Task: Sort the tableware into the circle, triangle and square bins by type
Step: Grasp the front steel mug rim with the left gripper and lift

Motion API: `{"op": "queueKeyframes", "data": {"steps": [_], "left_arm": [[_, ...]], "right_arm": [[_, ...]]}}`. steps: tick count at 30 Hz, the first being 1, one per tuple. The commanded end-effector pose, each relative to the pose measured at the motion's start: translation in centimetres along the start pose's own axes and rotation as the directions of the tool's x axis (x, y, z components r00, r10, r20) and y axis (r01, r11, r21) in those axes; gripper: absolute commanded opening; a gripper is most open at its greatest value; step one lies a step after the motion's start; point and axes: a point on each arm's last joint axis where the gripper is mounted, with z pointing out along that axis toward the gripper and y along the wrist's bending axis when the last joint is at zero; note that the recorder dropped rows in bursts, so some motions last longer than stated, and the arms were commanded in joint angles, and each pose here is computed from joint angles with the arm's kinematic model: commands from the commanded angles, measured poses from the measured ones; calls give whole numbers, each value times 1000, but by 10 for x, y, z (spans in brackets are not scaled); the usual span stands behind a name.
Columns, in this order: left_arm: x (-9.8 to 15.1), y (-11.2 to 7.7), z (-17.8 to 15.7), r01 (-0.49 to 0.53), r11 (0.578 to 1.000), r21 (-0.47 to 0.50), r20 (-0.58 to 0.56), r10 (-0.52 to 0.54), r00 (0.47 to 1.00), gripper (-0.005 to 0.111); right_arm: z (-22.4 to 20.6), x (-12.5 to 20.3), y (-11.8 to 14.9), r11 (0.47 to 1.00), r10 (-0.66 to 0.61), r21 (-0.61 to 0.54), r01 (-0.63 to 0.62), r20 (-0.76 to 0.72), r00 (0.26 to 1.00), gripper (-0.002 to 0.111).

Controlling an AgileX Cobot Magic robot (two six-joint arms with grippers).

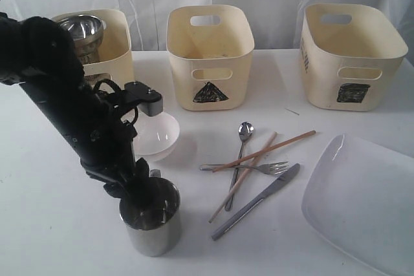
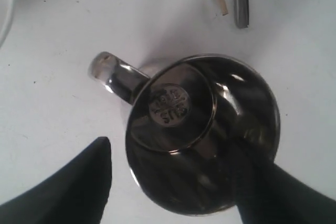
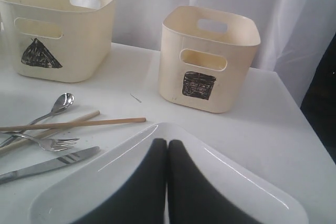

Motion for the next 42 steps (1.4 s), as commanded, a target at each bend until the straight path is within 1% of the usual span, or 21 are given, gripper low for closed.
{"op": "queueKeyframes", "data": {"steps": [1,5,10,13,14,21,28,29,34,42], "left_arm": [[3,2,12,12,1000,9,-52,-12,999,67],[5,6,20,14,1000,6,-76,-14,997,67],[5,9,25,21,1000,-5,-69,-21,997,67],[6,10,28,26,1000,-15,-63,-27,998,62],[8,10,29,30,999,-17,-63,-31,997,58],[13,8,31,39,999,-1,-91,-39,995,26],[17,5,30,42,999,28,-130,-38,991,2],[18,4,30,43,998,36,-141,-38,989,0],[18,3,28,41,998,52,-159,-32,987,0],[9,-1,8,5,1000,8,-66,-4,998,0]], "right_arm": [[0,1,0,1000,-5,5,5,5,1000,0],[0,1,0,1000,-5,5,5,5,1000,0],[0,1,0,1000,-5,5,5,5,1000,0],[0,1,0,1000,3,5,-3,5,1000,0],[0,1,0,1000,26,5,-26,5,1000,0],[0,1,0,1000,29,5,-29,5,1000,0],[0,1,0,1000,29,5,-29,5,1000,0],[0,1,0,1000,29,5,-29,5,1000,0],[0,1,0,1000,29,5,-29,5,1000,0],[0,1,0,1000,29,5,-29,5,1000,0]]}}
